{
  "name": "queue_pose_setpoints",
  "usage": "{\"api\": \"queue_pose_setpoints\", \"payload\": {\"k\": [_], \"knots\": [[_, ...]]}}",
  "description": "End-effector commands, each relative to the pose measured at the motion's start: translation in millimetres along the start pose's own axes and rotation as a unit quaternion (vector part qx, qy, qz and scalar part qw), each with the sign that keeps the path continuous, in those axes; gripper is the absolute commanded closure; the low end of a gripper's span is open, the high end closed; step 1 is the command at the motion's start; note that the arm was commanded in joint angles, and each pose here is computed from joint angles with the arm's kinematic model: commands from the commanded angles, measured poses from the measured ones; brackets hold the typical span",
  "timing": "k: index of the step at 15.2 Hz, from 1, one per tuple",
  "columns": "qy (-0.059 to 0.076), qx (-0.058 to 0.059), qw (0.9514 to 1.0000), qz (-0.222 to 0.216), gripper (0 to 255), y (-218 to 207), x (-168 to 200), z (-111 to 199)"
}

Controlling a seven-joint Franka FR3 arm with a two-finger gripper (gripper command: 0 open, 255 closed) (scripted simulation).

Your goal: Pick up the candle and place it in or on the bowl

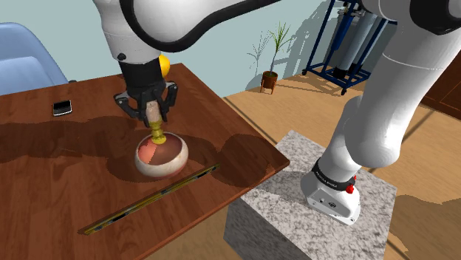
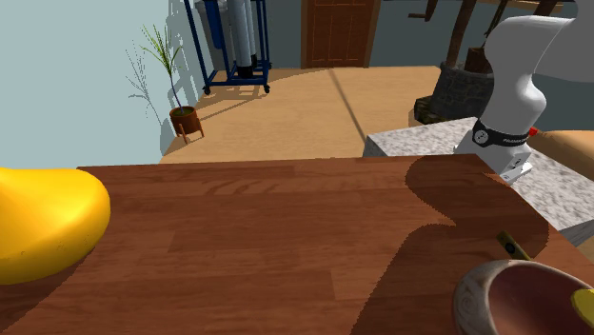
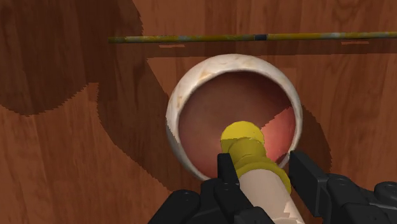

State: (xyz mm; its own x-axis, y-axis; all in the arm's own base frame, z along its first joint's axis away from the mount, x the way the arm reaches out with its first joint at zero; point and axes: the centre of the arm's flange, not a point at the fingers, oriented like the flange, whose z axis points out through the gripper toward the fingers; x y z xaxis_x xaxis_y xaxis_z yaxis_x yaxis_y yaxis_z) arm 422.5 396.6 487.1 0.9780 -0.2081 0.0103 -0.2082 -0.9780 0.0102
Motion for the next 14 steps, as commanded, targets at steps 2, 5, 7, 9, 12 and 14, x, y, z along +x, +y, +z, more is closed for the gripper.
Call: {"api": "queue_pose_setpoints", "payload": {"k": [2, 5, 7, 9, 12, 14], "knots": [[0.0, 0.0, 1.0, 0.0, 255, 0.3, -0.5, 15.9], [0.0, 0.0, 1.0, 0.0, 255, 0.2, -0.7, 30.4], [0.0, 0.0, 1.0, 0.0, 255, 0.2, -0.7, 30.4], [0.0, 0.0, 1.0, 0.0, 255, 0.2, -0.7, 30.4], [0.0, 0.0, 1.0, 0.0, 255, 0.2, -0.7, 30.4], [0.0, 0.0, 1.0, 0.0, 0, 0.2, -0.7, 30.4]]}}
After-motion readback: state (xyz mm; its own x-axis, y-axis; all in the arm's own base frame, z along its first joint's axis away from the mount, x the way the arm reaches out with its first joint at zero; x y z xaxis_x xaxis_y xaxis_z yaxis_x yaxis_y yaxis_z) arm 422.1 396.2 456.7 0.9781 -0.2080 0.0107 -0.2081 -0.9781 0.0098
